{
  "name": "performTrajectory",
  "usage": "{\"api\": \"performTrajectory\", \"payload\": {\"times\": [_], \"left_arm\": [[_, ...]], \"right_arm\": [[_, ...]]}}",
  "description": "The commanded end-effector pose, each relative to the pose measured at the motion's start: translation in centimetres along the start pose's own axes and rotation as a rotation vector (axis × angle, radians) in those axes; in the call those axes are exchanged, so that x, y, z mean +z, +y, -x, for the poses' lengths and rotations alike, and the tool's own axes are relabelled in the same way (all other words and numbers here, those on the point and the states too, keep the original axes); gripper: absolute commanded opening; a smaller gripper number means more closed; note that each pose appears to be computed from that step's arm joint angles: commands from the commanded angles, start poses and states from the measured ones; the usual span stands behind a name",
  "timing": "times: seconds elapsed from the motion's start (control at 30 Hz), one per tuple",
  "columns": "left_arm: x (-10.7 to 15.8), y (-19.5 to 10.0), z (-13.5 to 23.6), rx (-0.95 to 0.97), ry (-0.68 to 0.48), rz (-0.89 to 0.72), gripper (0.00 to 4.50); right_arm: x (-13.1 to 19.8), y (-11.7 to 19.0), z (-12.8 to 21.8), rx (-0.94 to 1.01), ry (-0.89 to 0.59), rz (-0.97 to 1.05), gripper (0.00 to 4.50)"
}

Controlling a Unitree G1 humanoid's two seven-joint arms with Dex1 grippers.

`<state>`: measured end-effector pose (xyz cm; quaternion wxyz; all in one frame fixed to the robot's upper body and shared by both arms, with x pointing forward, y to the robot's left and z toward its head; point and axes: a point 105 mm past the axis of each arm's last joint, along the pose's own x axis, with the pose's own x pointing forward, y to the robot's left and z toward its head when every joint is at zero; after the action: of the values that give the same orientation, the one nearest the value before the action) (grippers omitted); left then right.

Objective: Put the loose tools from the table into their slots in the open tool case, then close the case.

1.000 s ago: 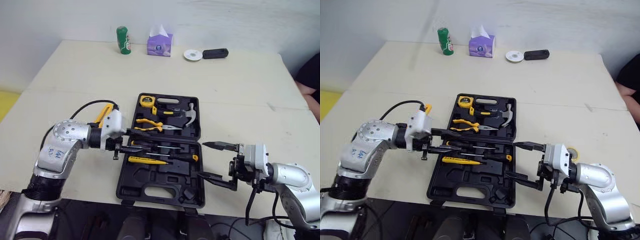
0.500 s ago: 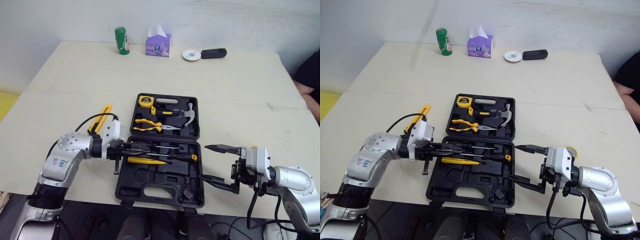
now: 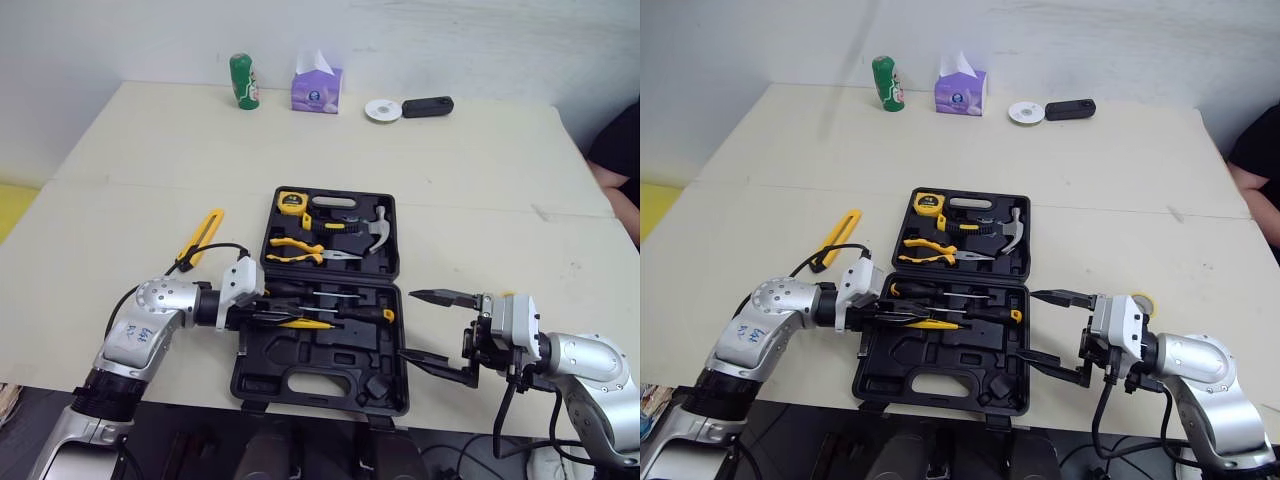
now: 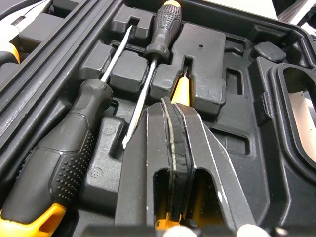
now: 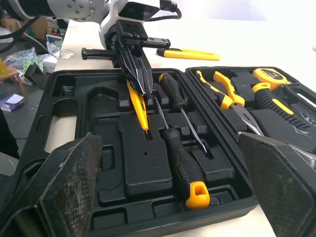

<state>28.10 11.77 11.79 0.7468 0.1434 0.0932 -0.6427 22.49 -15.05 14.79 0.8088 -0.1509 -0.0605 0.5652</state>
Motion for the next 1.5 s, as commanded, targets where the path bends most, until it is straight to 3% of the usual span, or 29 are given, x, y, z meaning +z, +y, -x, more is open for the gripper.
{"api": "performTrajectory", "payload": {"times": [0.03, 0.9, 1.03, 1.2, 1.5], "left_arm": [[-0.2, -0.2, -0.2, -0.021, 0.011, -0.018, 0.03], [-5.1, -1.4, -2.1, -0.011, 0.284, 0.060, 0.03], [-5.9, -1.1, -2.1, 0.010, 0.329, -0.001, 0.03], [-4.5, -1.5, -2.5, -0.010, 0.207, -0.026, 0.03], [1.8, 0.1, 0.8, 0.141, -0.102, -0.215, 0.03]], "right_arm": [[1.0, -0.1, 0.2, -0.005, -0.003, 0.058, 4.50], [0.7, -0.4, -0.2, -0.013, -0.016, 0.070, 4.50], [0.7, -0.4, -0.2, -0.016, -0.016, 0.071, 4.50], [0.6, -0.5, 0.1, -0.024, -0.009, 0.074, 4.50], [1.2, -1.8, 2.7, -0.099, 0.020, 0.145, 4.50]]}}
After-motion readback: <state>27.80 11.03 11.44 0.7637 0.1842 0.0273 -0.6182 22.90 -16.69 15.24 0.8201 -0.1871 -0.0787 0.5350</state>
